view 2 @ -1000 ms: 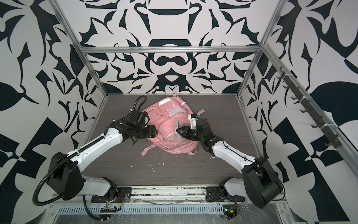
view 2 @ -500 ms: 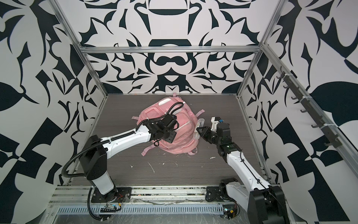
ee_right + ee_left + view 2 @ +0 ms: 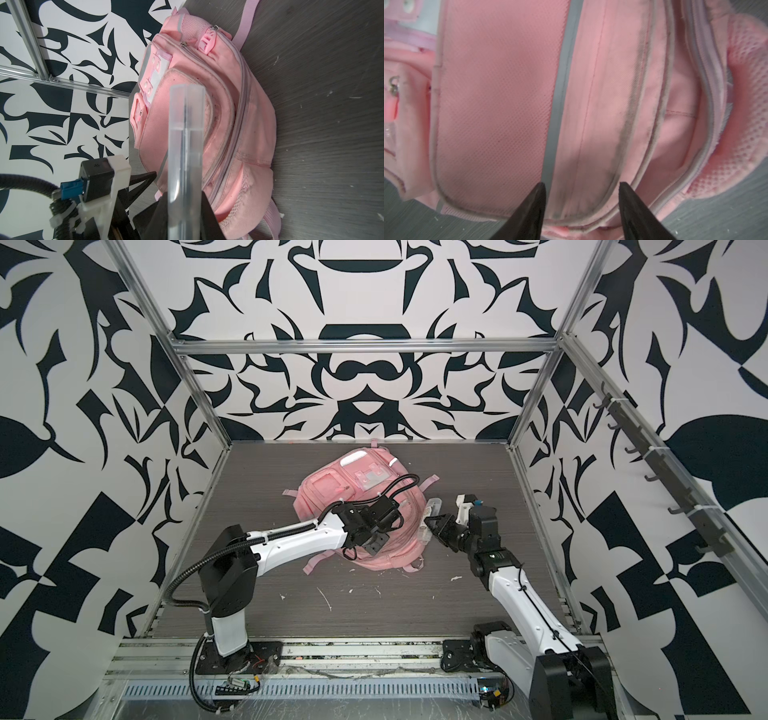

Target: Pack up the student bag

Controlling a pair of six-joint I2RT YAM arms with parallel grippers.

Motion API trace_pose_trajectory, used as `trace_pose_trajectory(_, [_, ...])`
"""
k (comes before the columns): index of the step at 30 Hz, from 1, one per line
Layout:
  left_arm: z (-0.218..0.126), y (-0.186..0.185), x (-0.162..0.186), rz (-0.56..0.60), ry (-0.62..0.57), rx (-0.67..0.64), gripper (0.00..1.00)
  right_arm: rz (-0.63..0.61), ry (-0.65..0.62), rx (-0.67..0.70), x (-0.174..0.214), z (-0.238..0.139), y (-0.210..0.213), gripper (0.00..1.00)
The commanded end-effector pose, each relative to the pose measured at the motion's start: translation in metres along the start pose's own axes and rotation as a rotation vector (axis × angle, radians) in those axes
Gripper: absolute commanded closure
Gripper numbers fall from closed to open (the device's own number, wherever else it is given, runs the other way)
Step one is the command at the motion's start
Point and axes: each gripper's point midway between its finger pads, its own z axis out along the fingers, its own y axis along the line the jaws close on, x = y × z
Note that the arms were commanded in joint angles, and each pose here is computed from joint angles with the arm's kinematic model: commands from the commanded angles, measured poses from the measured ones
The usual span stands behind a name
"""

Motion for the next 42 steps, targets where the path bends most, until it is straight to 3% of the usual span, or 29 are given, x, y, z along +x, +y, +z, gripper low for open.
trace_pose_trajectory(1, [0.006, -0.005, 0.004, 0.065, 0.034, -0.028, 0.41, -0.022, -0.013, -0.036, -0.004, -0.004, 0.010, 0.90])
trace_pose_trajectory(11, [0.017, 0.008, 0.007, 0.098, 0.072, -0.149, 0.47, -0.019, -0.015, -0.035, -0.002, -0.004, 0.007, 0.90])
trace_pose_trajectory(16, [0.011, 0.013, 0.001, 0.087, 0.058, -0.174, 0.66, -0.017, -0.015, -0.034, 0.000, -0.005, 0.006, 0.90])
trace_pose_trajectory(25, [-0.013, 0.009, -0.019, 0.052, -0.002, -0.105, 1.00, -0.002, 0.000, -0.037, 0.004, 0.000, -0.001, 0.90])
trace_pose_trajectory(42, [-0.075, -0.036, -0.068, -0.121, -0.141, 0.302, 1.00, 0.018, 0.004, -0.061, 0.004, 0.005, -0.001, 0.90])
